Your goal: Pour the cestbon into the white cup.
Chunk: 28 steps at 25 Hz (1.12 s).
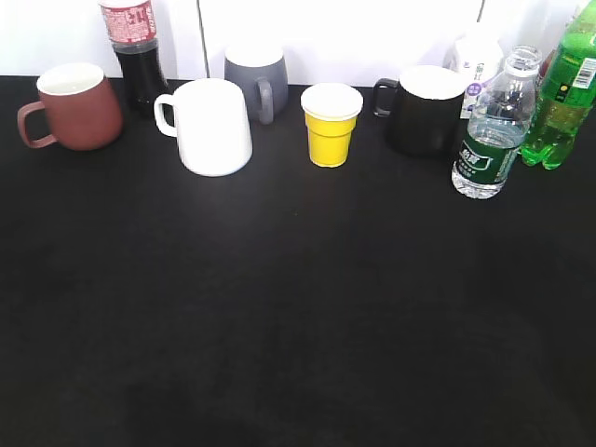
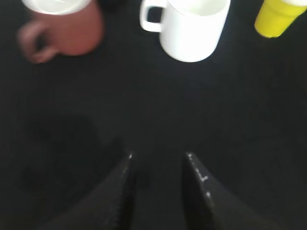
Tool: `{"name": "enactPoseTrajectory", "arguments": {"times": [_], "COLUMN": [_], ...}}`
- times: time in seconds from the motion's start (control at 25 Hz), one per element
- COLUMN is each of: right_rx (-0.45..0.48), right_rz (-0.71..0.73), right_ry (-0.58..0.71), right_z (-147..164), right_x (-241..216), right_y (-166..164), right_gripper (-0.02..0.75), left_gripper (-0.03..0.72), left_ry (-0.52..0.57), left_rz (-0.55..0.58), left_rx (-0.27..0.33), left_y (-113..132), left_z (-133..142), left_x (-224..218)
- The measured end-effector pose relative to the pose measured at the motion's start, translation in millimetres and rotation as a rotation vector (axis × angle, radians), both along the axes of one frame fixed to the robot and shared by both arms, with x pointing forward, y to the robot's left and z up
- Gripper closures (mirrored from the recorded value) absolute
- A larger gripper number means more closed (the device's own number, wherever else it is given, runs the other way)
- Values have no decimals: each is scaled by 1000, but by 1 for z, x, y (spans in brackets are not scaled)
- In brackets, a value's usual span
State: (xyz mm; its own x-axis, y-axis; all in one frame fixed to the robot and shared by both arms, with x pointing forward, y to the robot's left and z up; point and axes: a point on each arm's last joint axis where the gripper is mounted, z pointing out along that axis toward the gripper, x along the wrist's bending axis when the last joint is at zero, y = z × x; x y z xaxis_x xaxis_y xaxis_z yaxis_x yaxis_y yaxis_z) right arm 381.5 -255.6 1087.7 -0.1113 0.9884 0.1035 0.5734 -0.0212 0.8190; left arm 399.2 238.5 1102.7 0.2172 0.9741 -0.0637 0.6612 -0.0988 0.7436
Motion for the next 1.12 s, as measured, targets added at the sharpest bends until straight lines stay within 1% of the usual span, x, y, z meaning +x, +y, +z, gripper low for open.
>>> {"name": "enactPoseTrajectory", "arguments": {"times": [0.04,0.08,0.12,0.16,0.2,0.24,0.28,0.32,0.4,0.48,0.52,0.56,0.6,0.88,0.92,1.0,1.04,1.12], "right_rx": [55,94,111,108,113,118,127,109,22,9,10,11,12,12,11,6,1,-12], "right_rz": [50,97,145,162,171,179,182,183,170,176,178,179,179,173,162,92,28,-127], "right_ry": [-18,-11,-10,-20,-27,-39,-83,-114,-110,-132,-143,-149,-152,-159,-159,-160,-160,-160], "right_z": [10,14,14,11,6,1,-3,-5,-17,-33,-34,-33,-33,-33,-33,-32,-32,-32], "right_x": [-30,-62,-91,-117,-138,-155,-169,-174,-165,-149,-148,-148,-147,-147,-147,-148,-148,-149], "right_y": [-6,-14,-21,-32,-40,-47,-53,-56,-57,-51,-51,-50,-50,-50,-50,-50,-49,-49], "right_gripper": [142,142,143,143,143,143,143,143,143,143,143,143,143,144,144,144,144,144], "left_gripper": [438,438,438,438,438,438,438,438,438,438,438,438,438,438,438,446,447,447], "left_ry": [-40,-46,-44,-51,-66,-96,-153,-195,-268,-281,-269,-224,-200,-204,-204,-203,-202,-204], "left_rz": [6,-1,-21,-24,-51,-94,-130,-145,-153,-168,-186,-201,-208,-209,-191,-89,-30,51], "left_rx": [-8,0,24,18,-14,-52,-76,-84,-102,-84,-61,-23,-6,5,7,18,24,32], "left_y": [15,19,30,34,43,46,50,54,60,60,60,60,60,61,61,61,62,63], "left_z": [12,13,5,2,-12,-19,-23,-29,-30,-30,-32,-40,-45,-45,-45,-45,-45,-45], "left_x": [-30,-39,-62,-71,-98,-115,-130,-140,-152,-153,-154,-153,-153,-154,-154,-153,-153,-154]}}
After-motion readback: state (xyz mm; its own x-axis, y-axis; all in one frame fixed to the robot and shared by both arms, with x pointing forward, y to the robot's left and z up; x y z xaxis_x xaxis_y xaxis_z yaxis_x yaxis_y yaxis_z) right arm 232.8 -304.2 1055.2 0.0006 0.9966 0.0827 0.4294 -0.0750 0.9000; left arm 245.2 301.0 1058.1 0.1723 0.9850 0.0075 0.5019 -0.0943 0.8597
